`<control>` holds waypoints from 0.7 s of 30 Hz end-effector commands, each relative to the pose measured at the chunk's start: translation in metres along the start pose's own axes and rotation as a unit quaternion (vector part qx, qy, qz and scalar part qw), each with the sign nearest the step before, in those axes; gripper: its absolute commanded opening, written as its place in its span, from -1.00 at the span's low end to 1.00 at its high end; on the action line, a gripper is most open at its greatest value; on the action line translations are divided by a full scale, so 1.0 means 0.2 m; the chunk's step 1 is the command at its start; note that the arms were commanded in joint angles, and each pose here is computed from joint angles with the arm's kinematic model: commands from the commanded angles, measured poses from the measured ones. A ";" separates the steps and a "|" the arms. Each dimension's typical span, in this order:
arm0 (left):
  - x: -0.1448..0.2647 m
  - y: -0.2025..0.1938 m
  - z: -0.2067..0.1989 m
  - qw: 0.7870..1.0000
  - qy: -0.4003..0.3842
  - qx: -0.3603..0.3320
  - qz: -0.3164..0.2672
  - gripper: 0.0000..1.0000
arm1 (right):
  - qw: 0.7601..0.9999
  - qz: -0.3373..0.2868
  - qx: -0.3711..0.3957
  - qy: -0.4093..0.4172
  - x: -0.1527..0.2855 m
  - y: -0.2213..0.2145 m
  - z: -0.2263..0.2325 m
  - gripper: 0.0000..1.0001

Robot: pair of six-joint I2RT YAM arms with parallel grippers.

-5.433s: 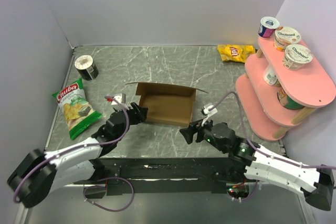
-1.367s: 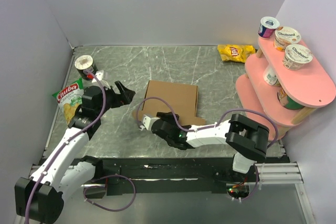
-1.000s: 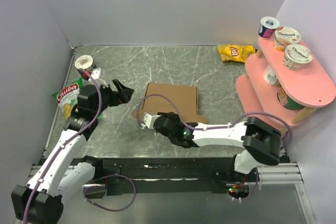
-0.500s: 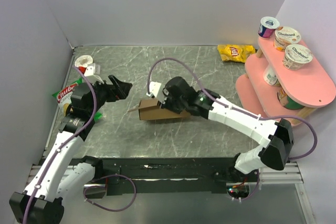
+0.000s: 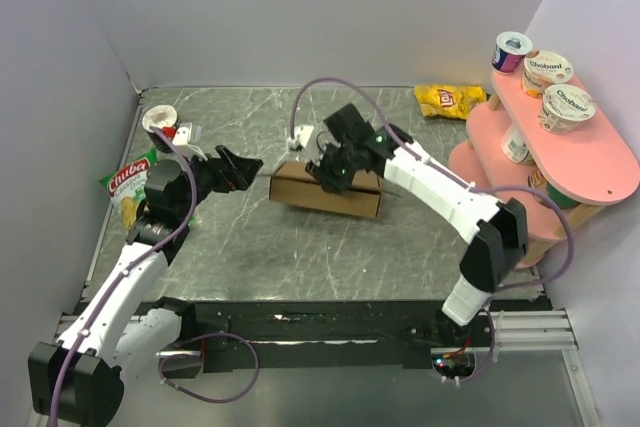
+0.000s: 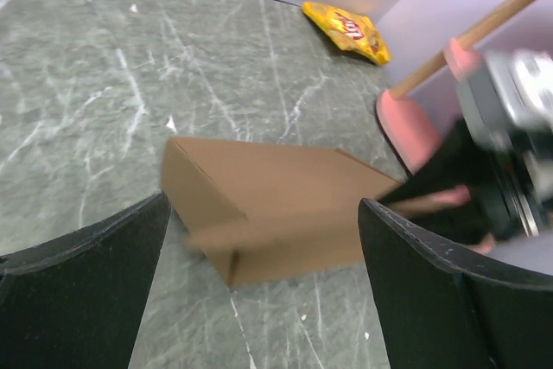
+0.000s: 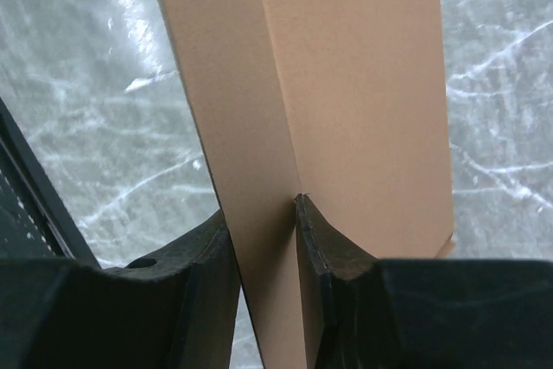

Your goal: Fold the paper box

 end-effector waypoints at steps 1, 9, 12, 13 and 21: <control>-0.03 0.13 -0.09 0.997 -0.070 -0.019 -0.040 0.92 | 0.999 -0.008 -0.020 0.047 0.07 0.08 -0.09 -0.31; 0.03 0.26 -0.12 0.998 -0.024 -0.035 -0.054 0.92 | 0.995 -0.027 -0.036 0.092 0.18 0.16 -0.16 -0.34; 0.07 0.31 -0.16 0.997 -0.030 -0.043 -0.061 0.92 | 0.992 -0.037 -0.044 0.111 0.21 0.17 -0.15 -0.34; 0.08 0.34 -0.18 0.996 -0.037 -0.047 -0.065 0.92 | 0.992 -0.037 -0.048 0.113 0.21 0.17 -0.16 -0.33; 0.04 0.18 -0.11 0.998 -0.045 -0.053 0.002 0.92 | 0.993 -0.027 -0.065 0.090 0.12 0.14 -0.19 -0.24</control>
Point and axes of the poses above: each gripper's point midway between its finger pads, its own x axis back along the fingers, its own z axis along the line the jaws close on, y = z × x, the point moved 9 cm from there along x, back along the fingers, and after that the axes turned 5 degrees about -x, right-handed, at the moved point
